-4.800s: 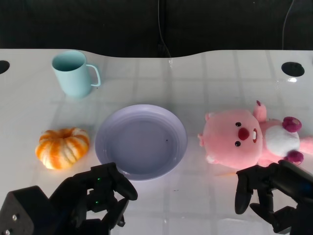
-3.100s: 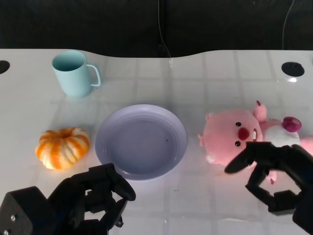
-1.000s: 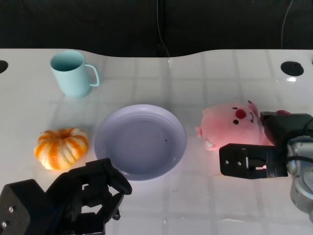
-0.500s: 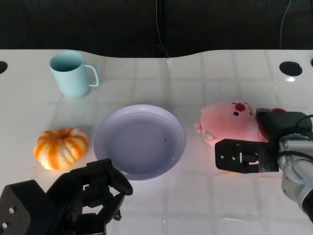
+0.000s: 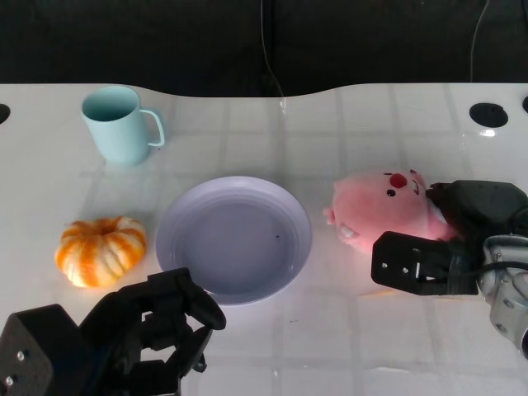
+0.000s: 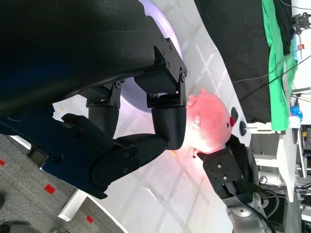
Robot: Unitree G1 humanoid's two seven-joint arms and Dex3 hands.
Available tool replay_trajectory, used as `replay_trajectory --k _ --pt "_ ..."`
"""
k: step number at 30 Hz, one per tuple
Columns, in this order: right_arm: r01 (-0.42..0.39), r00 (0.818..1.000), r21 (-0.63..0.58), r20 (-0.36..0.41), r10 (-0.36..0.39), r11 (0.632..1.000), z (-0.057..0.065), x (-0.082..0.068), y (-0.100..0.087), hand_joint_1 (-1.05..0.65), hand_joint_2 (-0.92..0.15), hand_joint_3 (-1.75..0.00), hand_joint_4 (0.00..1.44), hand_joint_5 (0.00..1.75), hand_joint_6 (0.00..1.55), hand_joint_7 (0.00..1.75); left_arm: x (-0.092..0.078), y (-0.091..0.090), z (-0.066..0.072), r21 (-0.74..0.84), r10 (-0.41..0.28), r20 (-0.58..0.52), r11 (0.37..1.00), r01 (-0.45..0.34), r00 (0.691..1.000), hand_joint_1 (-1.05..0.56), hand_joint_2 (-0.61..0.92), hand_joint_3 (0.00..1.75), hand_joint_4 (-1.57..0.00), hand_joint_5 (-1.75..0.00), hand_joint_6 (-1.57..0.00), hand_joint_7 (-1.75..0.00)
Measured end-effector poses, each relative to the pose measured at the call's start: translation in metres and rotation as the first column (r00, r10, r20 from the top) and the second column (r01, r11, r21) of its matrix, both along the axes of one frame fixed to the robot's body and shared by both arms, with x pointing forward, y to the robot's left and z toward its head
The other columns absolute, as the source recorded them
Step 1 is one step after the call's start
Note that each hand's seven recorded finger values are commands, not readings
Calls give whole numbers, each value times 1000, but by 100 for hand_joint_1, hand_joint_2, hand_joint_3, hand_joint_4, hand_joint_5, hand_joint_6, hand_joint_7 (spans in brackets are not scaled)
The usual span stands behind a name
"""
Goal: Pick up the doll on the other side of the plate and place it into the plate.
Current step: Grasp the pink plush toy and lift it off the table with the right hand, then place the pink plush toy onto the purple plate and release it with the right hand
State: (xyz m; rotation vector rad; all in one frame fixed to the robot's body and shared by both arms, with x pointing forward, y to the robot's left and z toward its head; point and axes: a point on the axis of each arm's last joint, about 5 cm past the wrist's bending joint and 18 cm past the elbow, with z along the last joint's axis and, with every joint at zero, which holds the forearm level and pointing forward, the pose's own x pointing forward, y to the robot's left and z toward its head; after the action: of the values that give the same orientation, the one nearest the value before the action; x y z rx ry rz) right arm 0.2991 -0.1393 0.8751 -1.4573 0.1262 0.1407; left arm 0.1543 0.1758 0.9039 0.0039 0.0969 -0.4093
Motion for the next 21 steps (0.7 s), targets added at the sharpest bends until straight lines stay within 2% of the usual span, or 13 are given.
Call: replay_trajectory --k 6,7,10,11,12,13,15,18,19,21 --pt "-20 999 4 45 20 1000 0 0 0 -30 -92 -17 81 148 127 11 0 0 0 -1 0 1 1000 0 1000 -32 61 100 -59 -175 -71 -134" --pt "-24 998 10 57 23 1000 -1 -1 1 -29 -92 -11 80 156 123 25 0 0 1 -1 -1 3 1000 1 1000 -31 61 101 -59 -175 -71 -134" --pt "-32 994 46 105 27 998 -2 -3 1 -26 -92 -4 80 172 85 117 0 0 2 -1 -2 7 1000 2 1000 -32 61 101 -59 -174 -71 -134" --pt "-33 992 64 125 25 997 -3 -4 2 -26 -92 -4 81 173 80 130 0 0 2 -1 -2 7 1000 2 1000 -32 61 101 -59 -174 -71 -134" --pt "-33 990 78 140 21 996 -3 -4 2 -25 -92 -4 81 174 78 130 0 -1 2 -1 -2 7 1000 2 1000 -32 61 101 -58 -174 -71 -134" --pt "-32 989 93 150 18 995 -3 -5 2 -24 -92 -9 81 174 81 119 0 -1 2 -1 -2 7 1000 2 1000 -32 60 101 -58 -174 -71 -133" --pt "-27 987 123 161 7 992 -2 -5 2 -23 -92 -13 81 175 84 113 0 -1 2 -1 -2 7 1000 2 1000 -32 60 101 -57 -175 -71 -134" --pt "-14 983 183 184 -20 983 4 -3 3 -21 -92 -19 83 175 83 124 0 0 2 -1 -2 7 1000 2 1000 -30 60 102 -58 -175 -72 -134" --pt "-15 981 197 192 -23 980 7 -3 4 -22 -92 -24 85 168 87 104 0 0 2 -1 -2 7 1000 2 1000 -30 60 103 -58 -175 -72 -134" --pt "-19 979 226 203 -28 974 12 -1 6 -23 -88 -32 86 160 97 79 0 0 2 -1 -2 7 1000 2 1000 -30 59 103 -57 -175 -71 -134"
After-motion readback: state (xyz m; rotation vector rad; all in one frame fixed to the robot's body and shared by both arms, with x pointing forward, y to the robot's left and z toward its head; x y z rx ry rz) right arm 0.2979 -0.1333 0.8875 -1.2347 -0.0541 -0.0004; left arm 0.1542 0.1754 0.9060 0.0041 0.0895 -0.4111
